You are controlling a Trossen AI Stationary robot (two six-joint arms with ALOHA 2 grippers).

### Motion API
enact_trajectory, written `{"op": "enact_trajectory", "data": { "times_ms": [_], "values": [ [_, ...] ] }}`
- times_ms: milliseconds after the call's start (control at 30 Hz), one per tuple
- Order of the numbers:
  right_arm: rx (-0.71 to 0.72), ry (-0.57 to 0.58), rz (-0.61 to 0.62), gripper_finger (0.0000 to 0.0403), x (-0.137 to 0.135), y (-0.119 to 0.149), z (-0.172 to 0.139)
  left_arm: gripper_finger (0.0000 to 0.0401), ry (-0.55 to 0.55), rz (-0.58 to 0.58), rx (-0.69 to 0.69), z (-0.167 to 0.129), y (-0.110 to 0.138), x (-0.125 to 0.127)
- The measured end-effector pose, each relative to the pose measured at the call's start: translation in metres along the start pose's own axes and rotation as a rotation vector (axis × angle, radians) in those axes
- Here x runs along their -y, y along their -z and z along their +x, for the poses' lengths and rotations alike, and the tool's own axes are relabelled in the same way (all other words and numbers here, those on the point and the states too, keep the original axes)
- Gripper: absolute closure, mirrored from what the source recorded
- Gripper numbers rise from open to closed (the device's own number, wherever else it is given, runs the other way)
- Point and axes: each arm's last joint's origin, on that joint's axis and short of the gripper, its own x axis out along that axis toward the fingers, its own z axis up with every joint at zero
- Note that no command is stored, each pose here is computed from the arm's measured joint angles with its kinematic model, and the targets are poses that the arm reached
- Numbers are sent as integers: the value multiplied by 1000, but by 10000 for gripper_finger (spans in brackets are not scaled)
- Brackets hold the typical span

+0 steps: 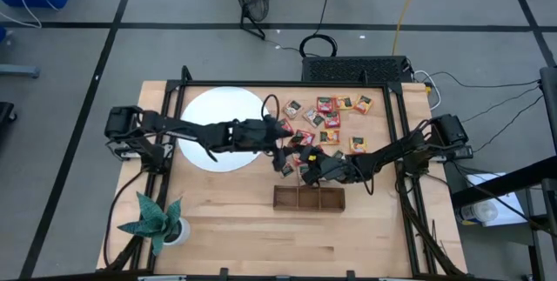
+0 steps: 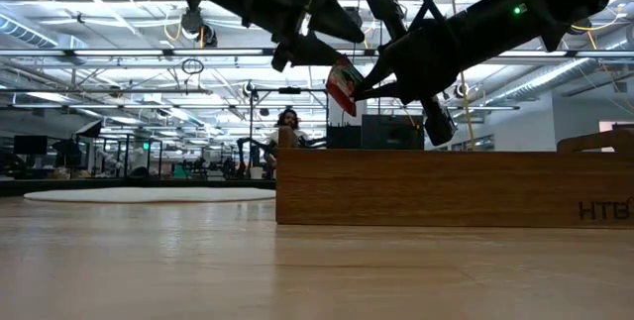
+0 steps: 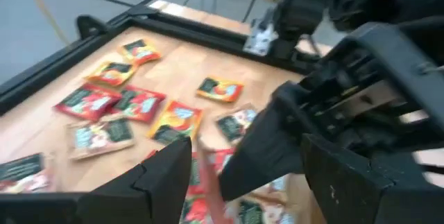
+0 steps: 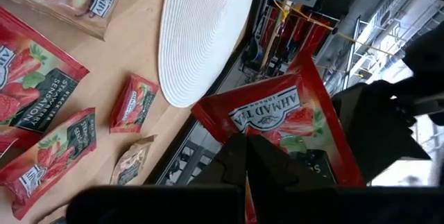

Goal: Pick & Place Tea
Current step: Put the red tea bag into the left section of the wooden organizer

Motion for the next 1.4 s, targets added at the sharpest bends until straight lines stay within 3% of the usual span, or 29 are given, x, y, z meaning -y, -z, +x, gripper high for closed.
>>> {"op": "enact_trajectory", "data": {
  "times_ms": [333,433,567,733,867,933,1133,1300,1400],
  "values": [
    [1,0,0,403,0,0,0,131,-93,-119,-54,2,2,-24],
    [2,0,10,403,0,0,0,149,-100,-124,-48,3,1,-28],
    [5,0,25,403,0,0,0,220,-43,-131,-50,3,-1,-30],
    [49,0,54,403,0,-2,0,367,44,-83,-72,3,-1,-27],
    [78,-2,114,403,0,-2,0,395,98,-35,-78,3,-1,-25],
    [78,-6,218,403,0,-2,0,397,94,-5,-69,1,-2,-23],
    [-3,-2,767,400,0,0,0,398,1,215,69,-29,-29,-13],
    [-102,55,951,381,0,13,-11,399,72,398,130,-52,-33,6],
    [-98,114,1076,370,7,31,-26,399,140,466,153,-56,-9,11]
  ]
}}
